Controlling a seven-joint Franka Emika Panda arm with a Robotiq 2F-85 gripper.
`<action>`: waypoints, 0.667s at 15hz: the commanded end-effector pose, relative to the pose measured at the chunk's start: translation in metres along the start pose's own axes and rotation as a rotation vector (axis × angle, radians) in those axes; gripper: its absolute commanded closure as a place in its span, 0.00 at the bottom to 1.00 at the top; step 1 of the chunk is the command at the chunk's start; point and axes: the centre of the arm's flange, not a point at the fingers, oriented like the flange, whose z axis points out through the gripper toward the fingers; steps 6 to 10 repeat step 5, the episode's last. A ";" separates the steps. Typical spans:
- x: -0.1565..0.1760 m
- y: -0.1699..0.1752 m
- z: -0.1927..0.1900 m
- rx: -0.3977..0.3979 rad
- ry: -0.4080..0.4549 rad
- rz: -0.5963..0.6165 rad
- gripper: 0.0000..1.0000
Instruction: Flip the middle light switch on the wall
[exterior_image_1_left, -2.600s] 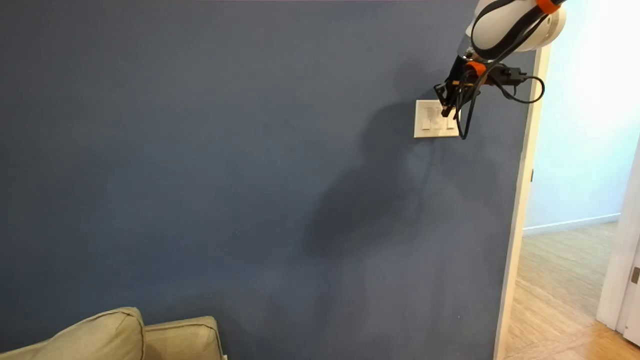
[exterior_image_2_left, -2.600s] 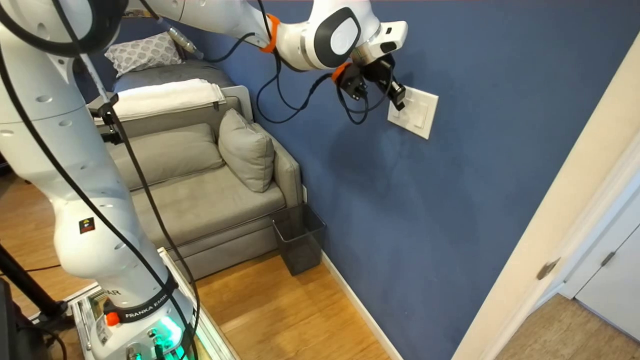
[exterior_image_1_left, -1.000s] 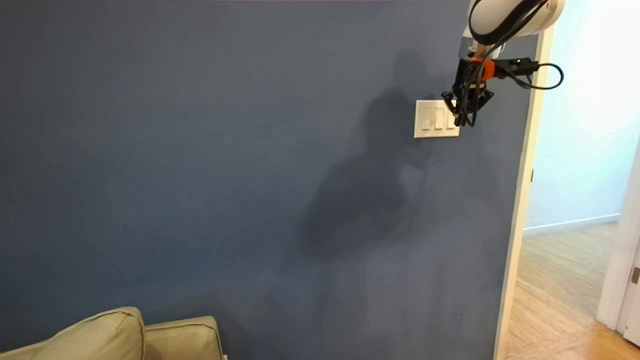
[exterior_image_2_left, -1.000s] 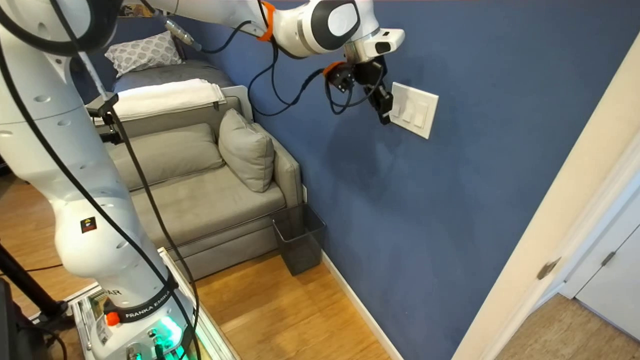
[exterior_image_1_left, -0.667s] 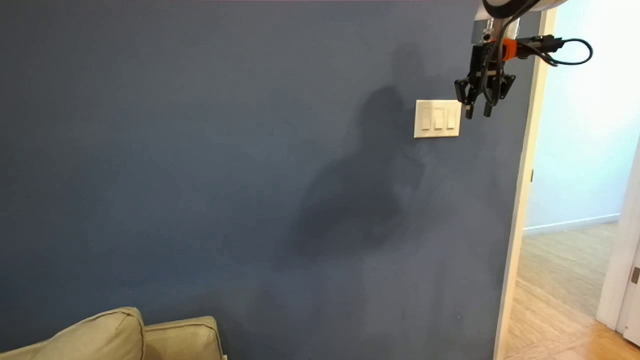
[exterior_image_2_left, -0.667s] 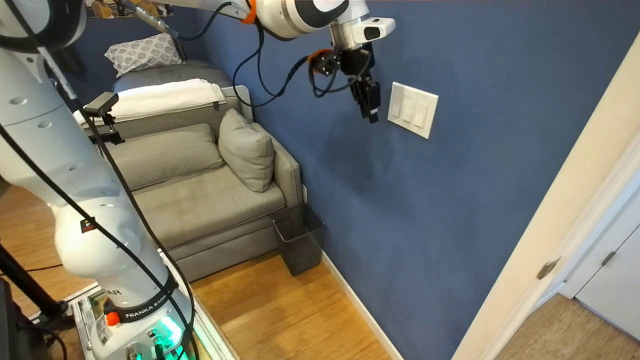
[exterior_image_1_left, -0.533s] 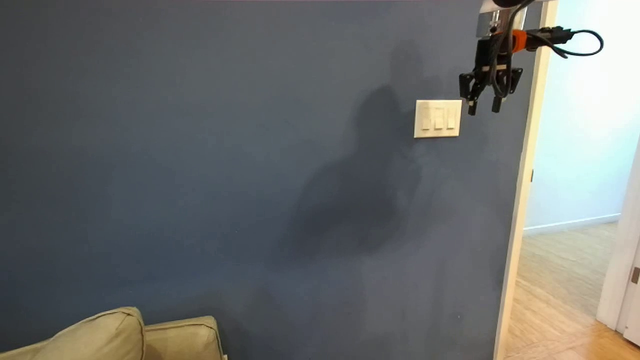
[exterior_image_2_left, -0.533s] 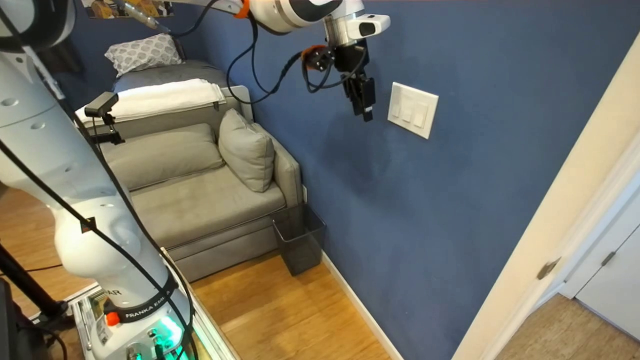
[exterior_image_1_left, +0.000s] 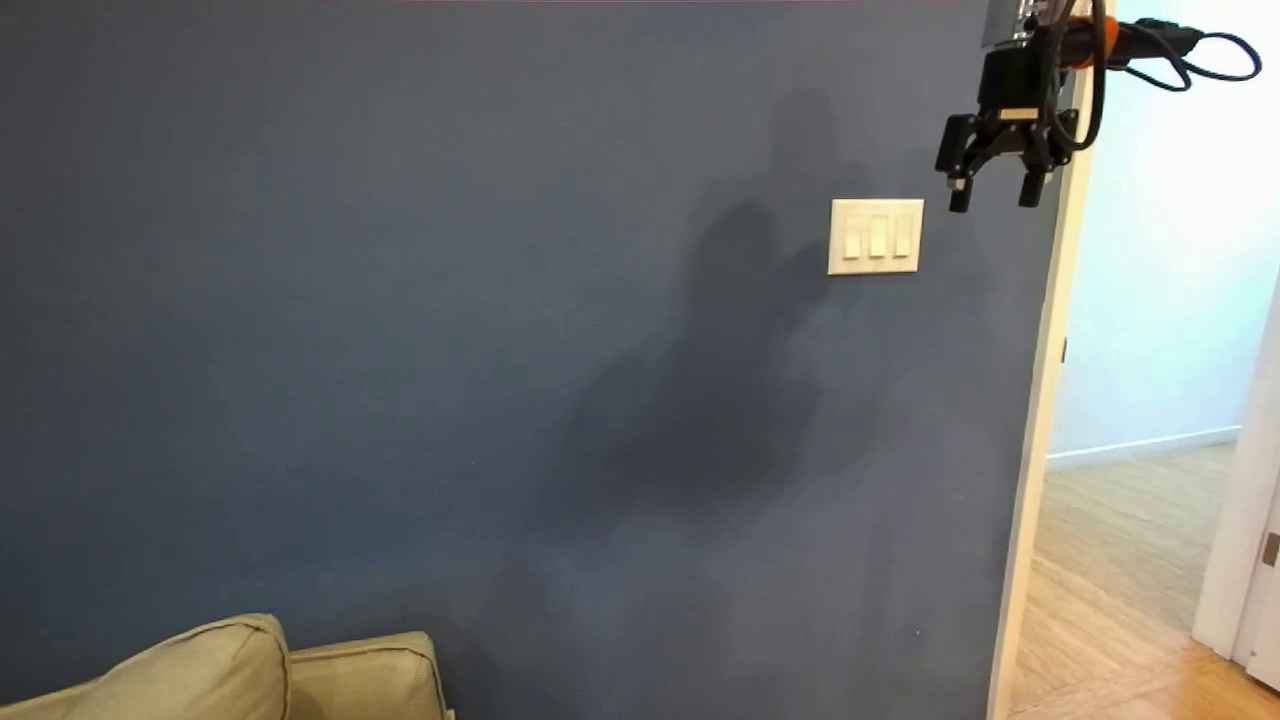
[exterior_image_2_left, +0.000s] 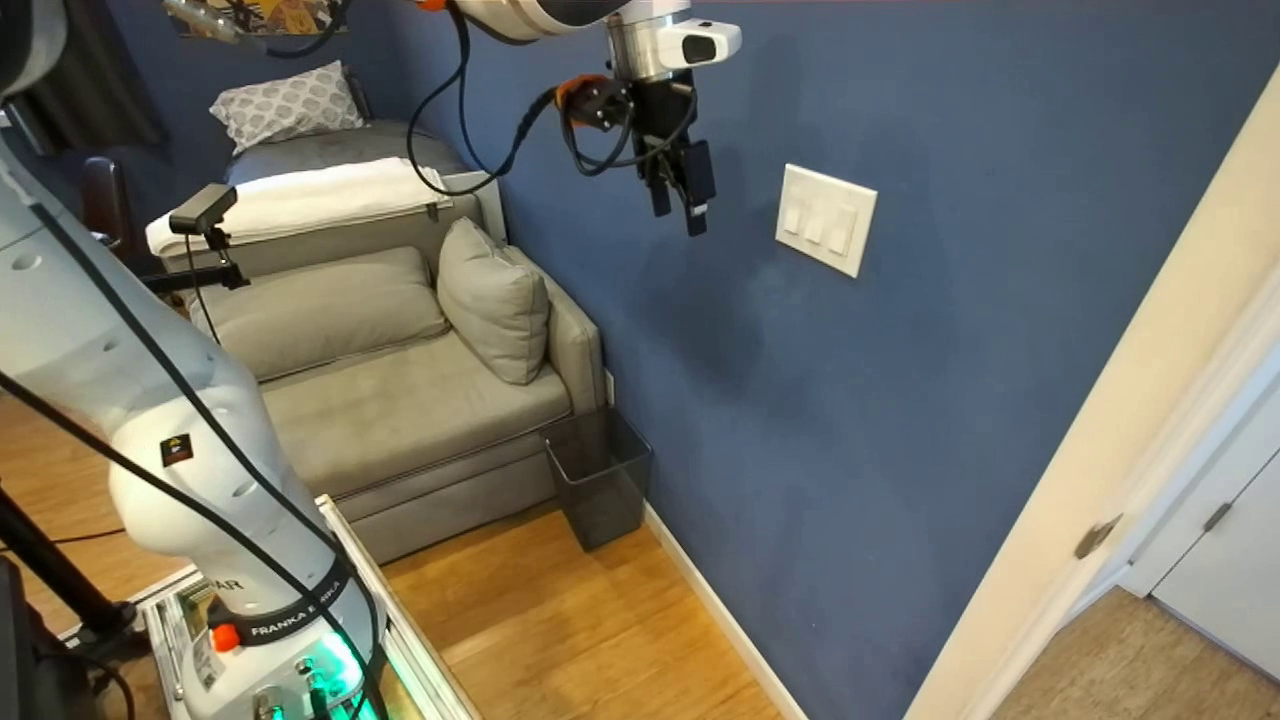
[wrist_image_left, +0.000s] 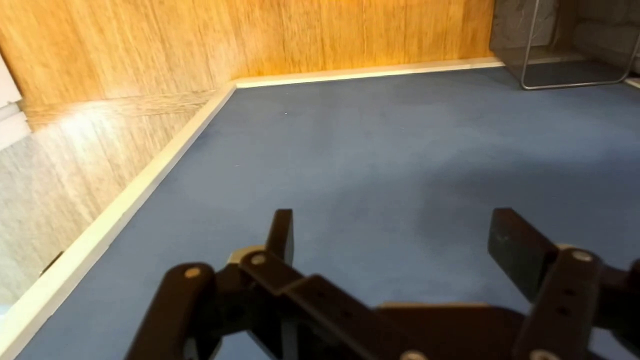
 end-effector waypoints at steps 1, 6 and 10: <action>0.000 0.000 0.000 0.000 0.000 0.000 0.00; 0.001 0.000 0.003 -0.002 -0.004 0.001 0.00; 0.001 0.000 0.003 -0.002 -0.004 0.001 0.00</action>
